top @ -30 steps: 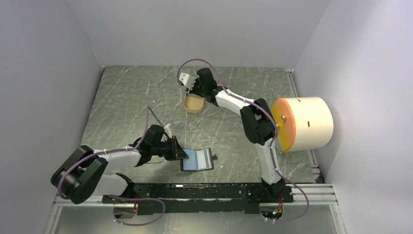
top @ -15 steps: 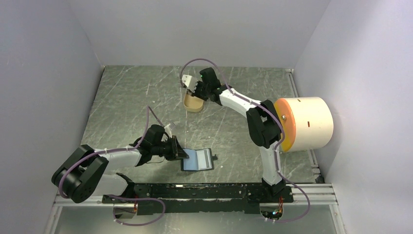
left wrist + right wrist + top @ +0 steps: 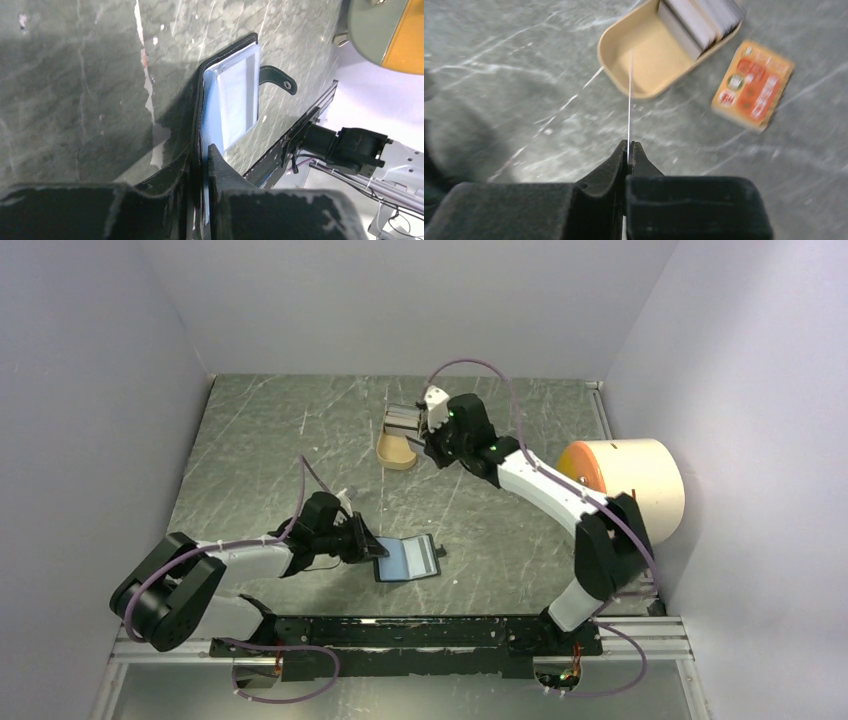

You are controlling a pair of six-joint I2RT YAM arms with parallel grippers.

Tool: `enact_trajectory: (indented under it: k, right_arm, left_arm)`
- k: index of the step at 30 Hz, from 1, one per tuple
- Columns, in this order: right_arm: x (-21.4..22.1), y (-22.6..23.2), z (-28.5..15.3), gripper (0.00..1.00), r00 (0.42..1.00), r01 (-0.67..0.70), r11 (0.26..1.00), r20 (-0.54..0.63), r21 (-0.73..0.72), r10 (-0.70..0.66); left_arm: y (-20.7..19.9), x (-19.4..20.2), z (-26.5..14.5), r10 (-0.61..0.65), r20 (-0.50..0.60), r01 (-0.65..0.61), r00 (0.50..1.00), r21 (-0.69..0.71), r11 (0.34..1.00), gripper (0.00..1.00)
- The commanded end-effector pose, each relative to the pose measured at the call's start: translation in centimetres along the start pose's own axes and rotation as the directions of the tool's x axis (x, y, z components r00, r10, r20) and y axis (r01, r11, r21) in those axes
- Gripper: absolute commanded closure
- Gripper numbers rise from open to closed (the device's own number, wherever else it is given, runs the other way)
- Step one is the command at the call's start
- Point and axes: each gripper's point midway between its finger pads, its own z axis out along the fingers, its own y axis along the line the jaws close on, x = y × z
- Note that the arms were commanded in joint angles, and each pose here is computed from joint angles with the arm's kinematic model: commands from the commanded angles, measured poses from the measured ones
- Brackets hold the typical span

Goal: Put the credit cards into the card holder
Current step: Pick up the credit card from the storage box, then insert the credit card into the card holder.

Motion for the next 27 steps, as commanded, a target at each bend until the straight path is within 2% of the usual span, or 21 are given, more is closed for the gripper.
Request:
enact_trajectory:
  k: [1, 4, 7, 10, 15, 19, 22, 25, 27]
  right_arm:
    - [1.2, 2.5, -3.5, 1.00, 0.938, -0.346, 0.938, 0.017, 0.002, 0.346]
    - [1.7, 5.3, -5.8, 1.00, 0.883, -0.464, 0.882, 0.038, -0.081, 0.468]
    - [3.9, 8.3, -6.9, 1.00, 0.818, -0.571, 0.810, -0.017, -0.136, 0.574]
    - [5.5, 11.3, -7.7, 1.00, 0.794, -0.605, 0.779, -0.054, -0.165, 0.606]
    - [7.1, 14.1, -8.6, 1.00, 0.733, -0.675, 0.717, -0.039, -0.174, 0.680]
    - [9.6, 15.3, -8.4, 1.00, 0.680, -0.729, 0.667, -0.053, -0.156, 0.731]
    - [10.8, 15.5, -8.2, 1.00, 0.666, -0.743, 0.655, -0.054, -0.139, 0.744]
    - [10.9, 15.8, -8.1, 1.00, 0.661, -0.745, 0.646, -0.047, -0.169, 0.749]
    - [10.6, 15.8, -8.1, 1.00, 0.658, -0.745, 0.643, -0.040, -0.177, 0.752]
  left_arm:
    - [-2.8, -2.3, 0.7, 0.003, 0.070, -0.008, 0.998, 0.083, 0.997, 0.81]
    - [-2.6, -2.5, 1.2, 0.010, 0.055, -0.014, 0.998, 0.064, 0.998, 0.79]
    - [-2.1, -2.0, 1.2, -0.004, 0.044, 0.001, 0.999, 0.065, 0.998, 0.76]
    - [-2.2, -1.5, 1.0, 0.004, 0.034, -0.007, 0.999, 0.092, 0.996, 0.65]
    - [-1.5, -1.3, 0.5, 0.022, 0.037, -0.024, 0.999, 0.049, 0.999, 0.65]
    - [-1.4, -1.0, 0.1, 0.018, 0.040, -0.019, 0.999, 0.047, 0.999, 0.69]
    - [-0.9, -0.8, -0.1, 0.012, 0.044, -0.013, 0.999, 0.028, 1.000, 0.76]
    - [-0.3, -0.6, -0.2, 0.003, 0.050, -0.004, 0.999, 0.015, 1.000, 0.88]
    - [0.0, -0.6, -0.2, -0.011, 0.059, 0.010, 0.998, 0.007, 1.000, 0.91]
